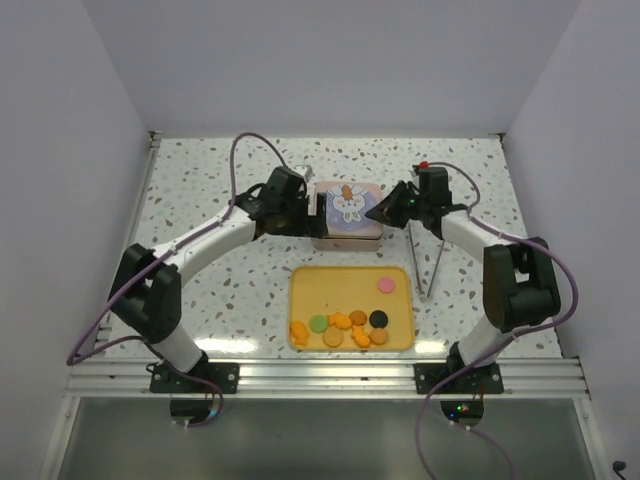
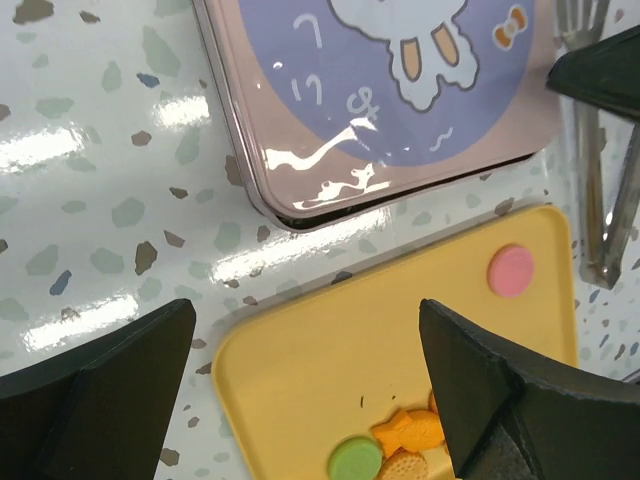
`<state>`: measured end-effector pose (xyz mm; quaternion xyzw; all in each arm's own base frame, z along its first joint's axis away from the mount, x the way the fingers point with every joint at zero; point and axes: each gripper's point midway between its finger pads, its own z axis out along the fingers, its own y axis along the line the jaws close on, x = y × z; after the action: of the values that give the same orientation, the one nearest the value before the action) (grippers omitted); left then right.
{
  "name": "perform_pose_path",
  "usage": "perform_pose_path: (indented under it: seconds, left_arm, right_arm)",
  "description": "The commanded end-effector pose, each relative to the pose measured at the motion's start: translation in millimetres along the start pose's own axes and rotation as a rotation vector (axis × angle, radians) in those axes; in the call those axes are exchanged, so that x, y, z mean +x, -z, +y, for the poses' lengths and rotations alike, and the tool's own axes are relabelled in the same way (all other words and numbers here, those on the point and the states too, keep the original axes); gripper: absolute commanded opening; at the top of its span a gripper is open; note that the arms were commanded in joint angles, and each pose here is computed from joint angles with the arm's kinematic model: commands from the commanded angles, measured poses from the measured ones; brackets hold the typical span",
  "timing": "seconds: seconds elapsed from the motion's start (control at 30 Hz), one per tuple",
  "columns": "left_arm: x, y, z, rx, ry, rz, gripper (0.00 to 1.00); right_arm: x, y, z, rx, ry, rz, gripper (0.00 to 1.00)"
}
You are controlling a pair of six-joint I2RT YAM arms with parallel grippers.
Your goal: Pack the cookies
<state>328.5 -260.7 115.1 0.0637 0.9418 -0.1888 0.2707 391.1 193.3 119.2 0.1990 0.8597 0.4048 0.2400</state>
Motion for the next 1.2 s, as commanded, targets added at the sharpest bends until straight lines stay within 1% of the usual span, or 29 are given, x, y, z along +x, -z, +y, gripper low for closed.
perform_pose_path:
  seconds: [0.0,0.07,0.1,0.17,0.27,0.3,0.33,0.4,0.47,0.57,0.73,0.83,0.97,1.0,1.07,1.1,1.13,1.17]
  left_arm:
    - [-29,14,2,0.027,0.023,-0.100,1.00]
    - [-38,10,8,0.053,0.049,-0.105,1.00]
    - [-40,4,16,0.049,0.064,-0.100,1.00]
    - [-42,-6,16,0.080,0.066,-0.092,1.00]
    - [-48,-17,22,0.074,0.066,-0.084,1.00]
    - [-45,-26,26,0.063,0.061,-0.062,1.00]
    - [-51,-28,23,0.066,0.055,-0.069,1.00]
    - [-51,-37,25,0.065,0.052,-0.057,1.00]
    - [-60,-39,22,0.073,0.047,-0.068,1.00]
    - [-67,-48,21,0.075,0.042,-0.068,1.00]
    - [-83,-49,17,0.087,0.041,-0.086,1.00]
    - [-86,-53,16,0.089,0.037,-0.086,1.00]
    - [-96,-59,23,0.080,0.045,-0.090,1.00]
    - [-109,-56,24,0.083,0.048,-0.116,1.00]
    - [-119,-62,33,0.077,0.057,-0.120,1.00]
    - [-134,-59,29,0.089,0.056,-0.150,1.00]
    - [-142,-60,31,0.093,0.058,-0.160,1.00]
    - [-145,-70,38,0.098,0.071,-0.151,1.00]
  right_arm:
    - [-14,2,27,-0.075,0.029,-0.038,0.06]
    - [-19,10,32,-0.061,0.063,-0.058,0.33]
    - [-22,12,27,-0.026,0.070,-0.073,0.46]
    - [-28,23,29,0.008,0.116,-0.095,0.56]
    - [-40,35,22,0.074,0.149,-0.136,0.57]
    - [-43,39,20,0.090,0.154,-0.145,0.57]
    - [-49,41,14,0.119,0.163,-0.164,0.56]
    - [-52,42,7,0.159,0.159,-0.157,0.54]
    - [-54,40,2,0.186,0.160,-0.150,0.53]
    - [-56,32,-3,0.196,0.154,-0.133,0.51]
    - [-57,17,-17,0.229,0.147,-0.100,0.49]
    - [-60,7,-21,0.237,0.139,-0.089,0.49]
    - [-72,0,-11,0.210,0.139,-0.104,0.48]
    - [-72,0,-9,0.205,0.138,-0.103,0.48]
    - [-74,2,-3,0.196,0.143,-0.106,0.47]
    - [-74,4,-3,0.198,0.146,-0.106,0.47]
    - [-73,7,-2,0.198,0.149,-0.106,0.47]
    - [-70,9,-2,0.201,0.150,-0.100,0.47]
